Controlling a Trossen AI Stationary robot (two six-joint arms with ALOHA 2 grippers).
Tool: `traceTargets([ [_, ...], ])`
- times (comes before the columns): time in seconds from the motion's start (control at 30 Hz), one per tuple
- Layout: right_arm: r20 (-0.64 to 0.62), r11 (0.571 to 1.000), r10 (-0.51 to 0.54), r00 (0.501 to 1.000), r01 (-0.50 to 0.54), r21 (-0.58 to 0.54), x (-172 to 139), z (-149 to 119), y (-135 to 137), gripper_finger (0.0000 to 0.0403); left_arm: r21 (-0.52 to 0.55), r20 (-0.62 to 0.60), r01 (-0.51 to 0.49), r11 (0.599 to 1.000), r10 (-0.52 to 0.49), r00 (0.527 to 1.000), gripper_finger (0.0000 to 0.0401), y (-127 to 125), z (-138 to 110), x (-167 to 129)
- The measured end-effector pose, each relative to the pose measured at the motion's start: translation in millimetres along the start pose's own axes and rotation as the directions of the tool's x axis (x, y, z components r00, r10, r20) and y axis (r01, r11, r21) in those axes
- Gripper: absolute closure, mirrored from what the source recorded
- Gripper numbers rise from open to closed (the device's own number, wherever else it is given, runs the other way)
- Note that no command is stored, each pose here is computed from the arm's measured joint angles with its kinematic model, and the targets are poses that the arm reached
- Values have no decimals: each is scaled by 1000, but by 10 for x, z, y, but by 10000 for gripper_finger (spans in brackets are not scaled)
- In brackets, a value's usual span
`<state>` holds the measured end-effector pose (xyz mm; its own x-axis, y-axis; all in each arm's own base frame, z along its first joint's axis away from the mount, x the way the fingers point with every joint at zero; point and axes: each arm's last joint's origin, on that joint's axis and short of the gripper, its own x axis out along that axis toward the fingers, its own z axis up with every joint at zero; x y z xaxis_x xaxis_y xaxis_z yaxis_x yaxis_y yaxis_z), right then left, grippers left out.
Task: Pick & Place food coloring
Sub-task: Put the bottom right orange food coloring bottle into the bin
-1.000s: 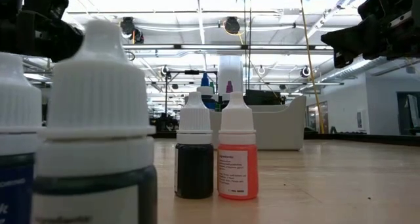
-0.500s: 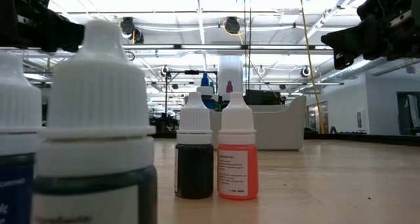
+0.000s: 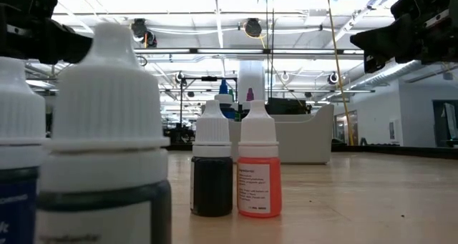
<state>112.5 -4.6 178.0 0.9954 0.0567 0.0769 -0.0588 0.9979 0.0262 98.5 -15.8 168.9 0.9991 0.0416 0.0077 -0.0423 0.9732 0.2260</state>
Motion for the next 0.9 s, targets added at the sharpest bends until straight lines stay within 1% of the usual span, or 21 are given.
traceTargets([
  [0.17,0,1000,0,1000,0,-23,0,0,0,403,-44,-2,28,999,-28,1000,396,5,-9,4],
  [0.27,0,1000,0,1000,0,-25,0,0,0,403,-89,-3,28,996,-28,1000,398,5,-11,5],
  [0.4,-6,1000,0,1000,0,-24,1,-6,0,403,-126,-6,19,992,-20,1000,382,7,-12,5],
  [0.5,-8,1000,0,1000,0,23,2,-8,0,403,-117,-5,10,993,-11,1000,370,10,-12,5],
  [0.6,-9,999,0,1000,0,32,4,-9,-1,403,-90,6,-37,995,37,999,367,25,0,6],
  [0.7,9,998,6,1000,-6,63,5,12,6,403,-91,18,-44,995,46,999,367,30,10,6],
  [0.83,-41,994,55,998,-51,95,43,-19,62,403,-92,22,-45,995,47,999,367,31,14,6],
  [0.9,-45,994,70,997,-66,93,100,95,108,403,-108,26,-45,993,48,999,366,32,18,6],
])
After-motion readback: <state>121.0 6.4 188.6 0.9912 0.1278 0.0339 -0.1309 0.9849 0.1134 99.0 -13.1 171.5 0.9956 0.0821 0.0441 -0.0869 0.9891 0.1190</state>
